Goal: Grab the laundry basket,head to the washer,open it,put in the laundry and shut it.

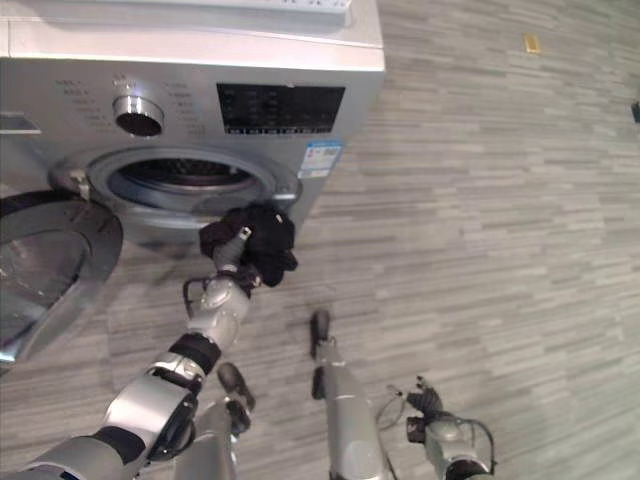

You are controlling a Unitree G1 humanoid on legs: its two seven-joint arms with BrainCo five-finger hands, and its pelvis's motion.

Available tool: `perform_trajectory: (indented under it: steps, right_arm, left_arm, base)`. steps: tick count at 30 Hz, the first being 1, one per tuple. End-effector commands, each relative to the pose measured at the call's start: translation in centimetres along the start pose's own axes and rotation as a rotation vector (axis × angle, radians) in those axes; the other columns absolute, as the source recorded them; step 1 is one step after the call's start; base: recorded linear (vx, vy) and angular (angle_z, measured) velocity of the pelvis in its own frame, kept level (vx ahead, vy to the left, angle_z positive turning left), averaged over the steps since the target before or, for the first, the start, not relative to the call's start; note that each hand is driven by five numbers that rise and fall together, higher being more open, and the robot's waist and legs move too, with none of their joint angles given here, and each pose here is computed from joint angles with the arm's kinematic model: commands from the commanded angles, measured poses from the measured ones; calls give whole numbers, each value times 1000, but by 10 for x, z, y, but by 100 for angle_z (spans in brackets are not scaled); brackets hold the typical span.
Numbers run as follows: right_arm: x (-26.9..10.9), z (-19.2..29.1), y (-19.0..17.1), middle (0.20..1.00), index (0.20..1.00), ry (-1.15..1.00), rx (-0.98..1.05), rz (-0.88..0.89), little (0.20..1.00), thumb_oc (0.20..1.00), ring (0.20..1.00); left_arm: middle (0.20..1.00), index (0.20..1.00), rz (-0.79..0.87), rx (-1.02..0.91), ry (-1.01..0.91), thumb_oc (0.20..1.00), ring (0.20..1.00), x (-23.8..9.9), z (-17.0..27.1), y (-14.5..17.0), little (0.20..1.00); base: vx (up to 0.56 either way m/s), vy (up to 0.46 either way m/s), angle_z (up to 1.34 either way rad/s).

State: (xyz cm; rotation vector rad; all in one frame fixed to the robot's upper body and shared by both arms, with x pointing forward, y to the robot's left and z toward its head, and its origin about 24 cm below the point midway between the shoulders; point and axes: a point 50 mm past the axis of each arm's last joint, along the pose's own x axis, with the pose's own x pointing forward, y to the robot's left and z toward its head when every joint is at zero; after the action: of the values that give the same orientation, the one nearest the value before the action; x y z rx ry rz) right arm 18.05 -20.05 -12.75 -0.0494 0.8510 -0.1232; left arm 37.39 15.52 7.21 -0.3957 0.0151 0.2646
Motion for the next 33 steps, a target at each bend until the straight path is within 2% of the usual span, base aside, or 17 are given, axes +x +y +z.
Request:
perform_trajectory:
  steps: [1,5,14,19,24,27,29,30,32,33]
  right_arm:
    - [-1,10,-6,1000,1000,-61,-13,12,1000,1000,1000]
    - [-4,33,10,1000,1000,-167,-53,105,1000,1000,1000]
    - [-14,41,7,1000,1000,-243,-103,179,1000,1000,1000]
    - [-16,39,4,1000,1000,-242,-120,193,1000,1000,1000]
    - [-17,48,-4,1000,1000,-271,-139,200,1000,1000,1000]
    - [-19,62,-11,1000,1000,-323,-162,194,1000,1000,1000]
    - [-19,63,-10,1000,1000,-325,-162,194,1000,1000,1000]
    - [-21,73,-14,1000,1000,-365,-176,190,1000,1000,1000]
    - [-22,80,-18,1000,1000,-395,-176,178,1000,1000,1000]
    - [-25,94,-25,1000,1000,-443,-171,155,1000,1000,1000]
  left_arm:
    - [200,200,-76,-12,-194,200,200,13,52,-35,200]
    - [200,200,-15,22,-329,200,200,30,108,-25,200]
    - [200,200,-1,80,-510,200,200,35,179,-38,200]
    - [200,200,22,118,-569,200,200,34,200,-38,200]
    - [200,200,111,249,-672,200,200,31,238,-33,200]
    - [200,200,225,394,-705,200,200,31,266,-21,200]
    - [200,200,225,395,-707,200,200,31,267,-21,200]
    - [200,200,286,438,-726,200,200,29,285,-12,200]
    - [200,200,318,411,-739,200,200,25,300,-7,200]
    - [200,200,355,352,-737,200,200,20,321,2,200]
  base:
    - [-141,-165,-57]
    - [-101,-100,-51]
    - [0,-43,-2]
    - [21,-6,6]
    - [6,6,0]
    - [1,11,0]
    - [6,11,-2]
    - [32,26,-3]
    - [43,32,4]
    - [51,49,5]
